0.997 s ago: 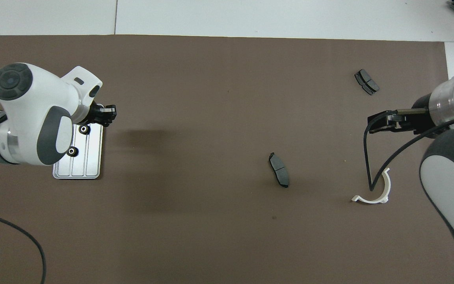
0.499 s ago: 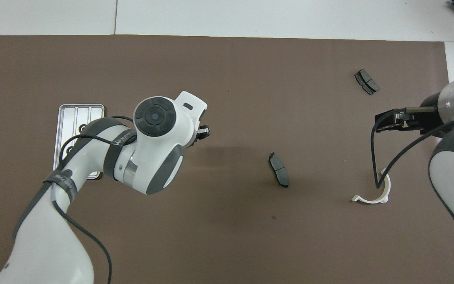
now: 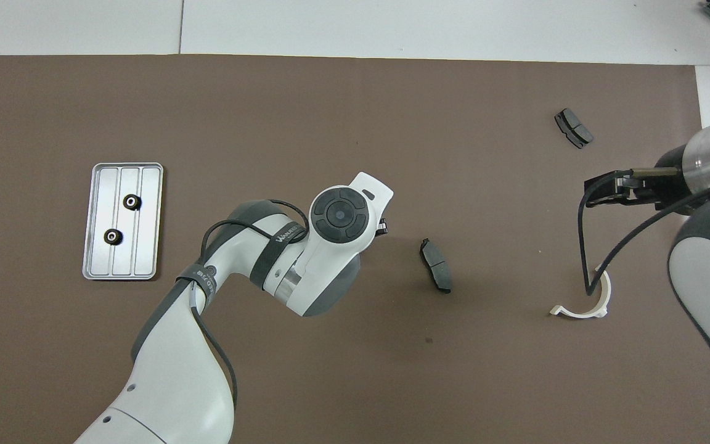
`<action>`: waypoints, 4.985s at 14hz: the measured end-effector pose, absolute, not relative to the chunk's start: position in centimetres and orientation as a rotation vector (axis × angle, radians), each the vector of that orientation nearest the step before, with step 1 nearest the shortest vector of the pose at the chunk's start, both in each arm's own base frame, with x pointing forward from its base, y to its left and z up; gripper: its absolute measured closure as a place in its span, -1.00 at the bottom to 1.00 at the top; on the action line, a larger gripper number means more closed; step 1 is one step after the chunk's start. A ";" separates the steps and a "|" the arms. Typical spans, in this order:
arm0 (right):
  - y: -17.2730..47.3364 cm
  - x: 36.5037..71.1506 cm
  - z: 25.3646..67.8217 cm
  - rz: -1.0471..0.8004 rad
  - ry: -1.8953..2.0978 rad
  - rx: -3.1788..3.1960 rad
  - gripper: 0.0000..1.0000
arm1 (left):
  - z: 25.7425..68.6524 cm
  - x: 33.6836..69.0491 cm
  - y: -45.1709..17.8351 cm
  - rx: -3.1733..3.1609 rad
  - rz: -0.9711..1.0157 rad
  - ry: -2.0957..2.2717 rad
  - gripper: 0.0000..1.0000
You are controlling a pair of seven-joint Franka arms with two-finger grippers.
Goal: Place bearing gear from tray to pile
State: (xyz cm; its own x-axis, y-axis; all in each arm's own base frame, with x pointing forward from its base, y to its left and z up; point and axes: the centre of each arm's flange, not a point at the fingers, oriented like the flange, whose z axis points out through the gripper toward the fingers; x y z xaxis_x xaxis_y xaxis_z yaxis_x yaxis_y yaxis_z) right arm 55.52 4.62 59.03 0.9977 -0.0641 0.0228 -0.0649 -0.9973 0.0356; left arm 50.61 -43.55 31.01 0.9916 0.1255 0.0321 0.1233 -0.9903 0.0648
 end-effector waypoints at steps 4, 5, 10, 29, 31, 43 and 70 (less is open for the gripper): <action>5.1 55.6 58.9 0.040 -0.096 3.122 -1.00 | 32.9 51.6 -42.7 3.146 0.000 0.106 -0.55; 5.4 55.6 58.7 0.039 -0.090 3.127 -1.00 | 34.1 52.6 -42.0 3.151 0.001 0.103 -0.63; 10.2 55.7 55.4 0.108 0.004 3.143 -1.00 | 42.5 61.3 -24.4 3.104 -0.007 0.094 -0.44; 38.9 51.9 29.9 0.204 -0.021 3.136 -0.96 | 31.6 61.6 0.0 3.098 0.114 -0.087 -0.23; 39.1 52.1 29.2 0.216 -0.023 3.146 -0.83 | 31.3 61.5 0.1 3.098 0.132 -0.085 -0.22; 38.7 52.9 29.2 0.233 -0.043 3.150 0.52 | 30.2 61.2 -0.1 3.099 0.159 -0.087 0.30; 10.9 66.5 31.0 0.465 -0.288 3.113 -0.90 | 32.3 51.7 -40.4 3.074 0.017 0.136 -0.46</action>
State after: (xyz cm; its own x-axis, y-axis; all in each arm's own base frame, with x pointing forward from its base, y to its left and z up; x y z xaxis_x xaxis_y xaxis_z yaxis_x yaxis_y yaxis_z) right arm 66.45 10.89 31.02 0.9401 -0.1820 0.2882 -0.1764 -0.9833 -0.0455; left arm 51.70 -40.40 32.26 0.9960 0.0886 0.0081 0.0879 -0.9940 0.0644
